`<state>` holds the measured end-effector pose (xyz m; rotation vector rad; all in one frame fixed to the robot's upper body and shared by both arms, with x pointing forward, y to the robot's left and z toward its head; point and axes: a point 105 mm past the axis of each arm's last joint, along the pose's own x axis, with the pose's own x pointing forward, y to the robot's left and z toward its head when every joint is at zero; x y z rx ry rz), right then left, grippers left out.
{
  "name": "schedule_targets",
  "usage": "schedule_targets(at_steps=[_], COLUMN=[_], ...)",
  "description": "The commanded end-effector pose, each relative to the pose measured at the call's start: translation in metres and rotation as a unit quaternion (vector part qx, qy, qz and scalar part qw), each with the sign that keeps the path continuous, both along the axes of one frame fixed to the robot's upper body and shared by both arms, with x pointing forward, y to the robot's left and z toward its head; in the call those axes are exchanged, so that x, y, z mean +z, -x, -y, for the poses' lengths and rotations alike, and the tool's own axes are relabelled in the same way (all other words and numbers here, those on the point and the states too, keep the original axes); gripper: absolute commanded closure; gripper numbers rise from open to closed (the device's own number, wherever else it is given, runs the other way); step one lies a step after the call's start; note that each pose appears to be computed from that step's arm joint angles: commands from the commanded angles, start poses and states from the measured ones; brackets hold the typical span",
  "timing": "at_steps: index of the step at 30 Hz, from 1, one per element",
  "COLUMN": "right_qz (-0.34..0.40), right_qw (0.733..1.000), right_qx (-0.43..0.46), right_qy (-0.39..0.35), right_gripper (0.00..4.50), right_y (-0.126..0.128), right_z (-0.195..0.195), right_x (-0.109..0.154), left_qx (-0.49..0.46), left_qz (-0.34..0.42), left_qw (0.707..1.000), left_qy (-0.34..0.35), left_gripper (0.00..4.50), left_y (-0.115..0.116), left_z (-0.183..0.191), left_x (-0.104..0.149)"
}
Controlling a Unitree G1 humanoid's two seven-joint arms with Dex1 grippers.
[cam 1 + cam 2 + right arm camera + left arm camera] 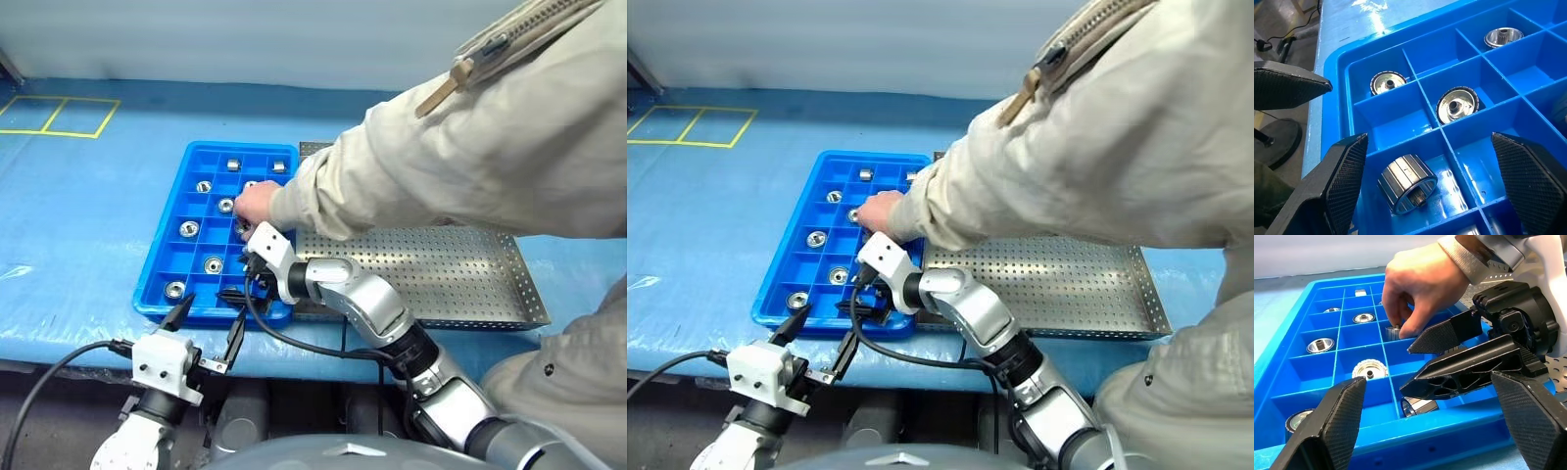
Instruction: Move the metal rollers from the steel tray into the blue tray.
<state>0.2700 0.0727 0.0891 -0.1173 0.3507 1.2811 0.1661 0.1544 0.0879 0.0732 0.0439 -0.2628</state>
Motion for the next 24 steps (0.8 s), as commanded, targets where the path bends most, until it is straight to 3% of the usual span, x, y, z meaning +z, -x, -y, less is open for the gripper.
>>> schedule_targets(at_steps=[1,19,24], right_qz=[-0.007,-0.003,0.019], right_qw=[1.000,1.000,0.999], right_qx=[0.006,0.000,-0.016], right_qy=[0.004,-0.006,-0.042], right_gripper=[0.22,0.22,0.22], right_y=[0.005,0.004,-0.003], right_z=[-0.001,-0.002,-0.004], right_x=[-0.005,-0.001,0.016], left_qx=[-0.005,-0.010,-0.015], left_qz=[0.017,0.020,0.022], left_qw=[1.000,1.000,1.000], left_qy=[0.002,0.001,0.002], left_gripper=[0.00,0.00,0.00], left_y=[-0.001,-0.005,-0.007], left_z=[0.002,0.002,0.004], left_x=[0.006,0.007,0.007])
